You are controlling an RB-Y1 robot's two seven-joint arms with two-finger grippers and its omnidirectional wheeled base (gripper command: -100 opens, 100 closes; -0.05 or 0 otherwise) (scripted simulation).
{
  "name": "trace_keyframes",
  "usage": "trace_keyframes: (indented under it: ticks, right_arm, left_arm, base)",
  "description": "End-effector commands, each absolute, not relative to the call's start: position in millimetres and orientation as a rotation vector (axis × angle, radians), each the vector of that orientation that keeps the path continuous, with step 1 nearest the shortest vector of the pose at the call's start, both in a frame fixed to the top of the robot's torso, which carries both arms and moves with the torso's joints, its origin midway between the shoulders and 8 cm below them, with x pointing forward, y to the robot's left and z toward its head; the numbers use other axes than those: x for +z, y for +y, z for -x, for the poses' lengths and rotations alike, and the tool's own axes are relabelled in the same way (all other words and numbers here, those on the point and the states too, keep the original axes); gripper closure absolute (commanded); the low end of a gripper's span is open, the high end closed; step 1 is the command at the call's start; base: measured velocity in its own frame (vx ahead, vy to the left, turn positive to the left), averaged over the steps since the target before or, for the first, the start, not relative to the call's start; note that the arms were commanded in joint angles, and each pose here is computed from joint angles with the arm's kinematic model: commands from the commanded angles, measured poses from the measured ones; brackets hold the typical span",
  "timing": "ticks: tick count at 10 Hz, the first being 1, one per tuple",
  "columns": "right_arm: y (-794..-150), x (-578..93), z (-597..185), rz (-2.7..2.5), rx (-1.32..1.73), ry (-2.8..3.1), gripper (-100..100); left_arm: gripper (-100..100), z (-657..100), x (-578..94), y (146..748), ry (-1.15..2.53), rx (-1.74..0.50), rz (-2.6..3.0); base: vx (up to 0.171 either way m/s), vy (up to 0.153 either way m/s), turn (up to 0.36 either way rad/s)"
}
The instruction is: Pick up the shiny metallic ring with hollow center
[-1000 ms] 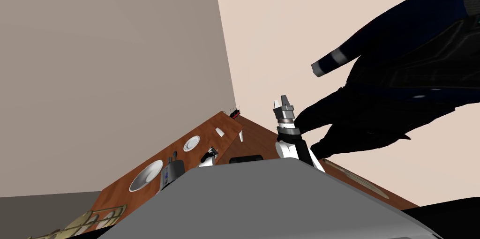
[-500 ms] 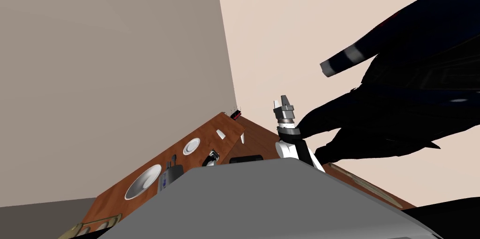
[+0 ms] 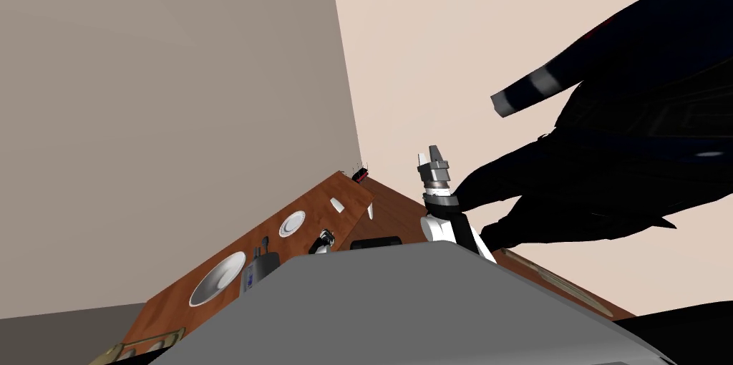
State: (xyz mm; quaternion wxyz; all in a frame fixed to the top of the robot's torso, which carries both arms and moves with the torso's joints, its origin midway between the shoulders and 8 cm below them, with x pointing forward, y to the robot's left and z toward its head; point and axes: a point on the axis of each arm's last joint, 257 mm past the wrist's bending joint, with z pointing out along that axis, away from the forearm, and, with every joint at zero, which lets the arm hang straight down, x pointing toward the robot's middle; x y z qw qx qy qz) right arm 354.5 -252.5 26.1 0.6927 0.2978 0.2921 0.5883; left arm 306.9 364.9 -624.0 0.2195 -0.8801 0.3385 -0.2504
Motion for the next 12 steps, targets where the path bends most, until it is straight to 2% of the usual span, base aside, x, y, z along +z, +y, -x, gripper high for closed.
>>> trace_keyframes:
  ticks: [1,2,11,12]
  right_arm:
    - [-253,26,-355,-0.665,1.314,0.653,0]
    - [-253,26,-355,-0.665,1.314,0.653,0]
    - [-252,26,-355,-0.665,1.314,0.652,0]
    - [-253,26,-355,-0.665,1.314,0.653,0]
  left_arm:
    - [0,-307,-624,365,0.936,-0.693,2.435]
    - [100,-312,-621,370,0.933,-0.69,2.438]
    - [100,-340,-606,391,0.927,-0.687,2.439]
    - [0,-339,-607,391,0.925,-0.686,2.442]
  base:
    - [0.0,0.0,0.0]
    - [-0.062,-0.032,-0.011]
    - [-0.062,-0.036,-0.007]
    - [-0.006,-0.004,0.001]
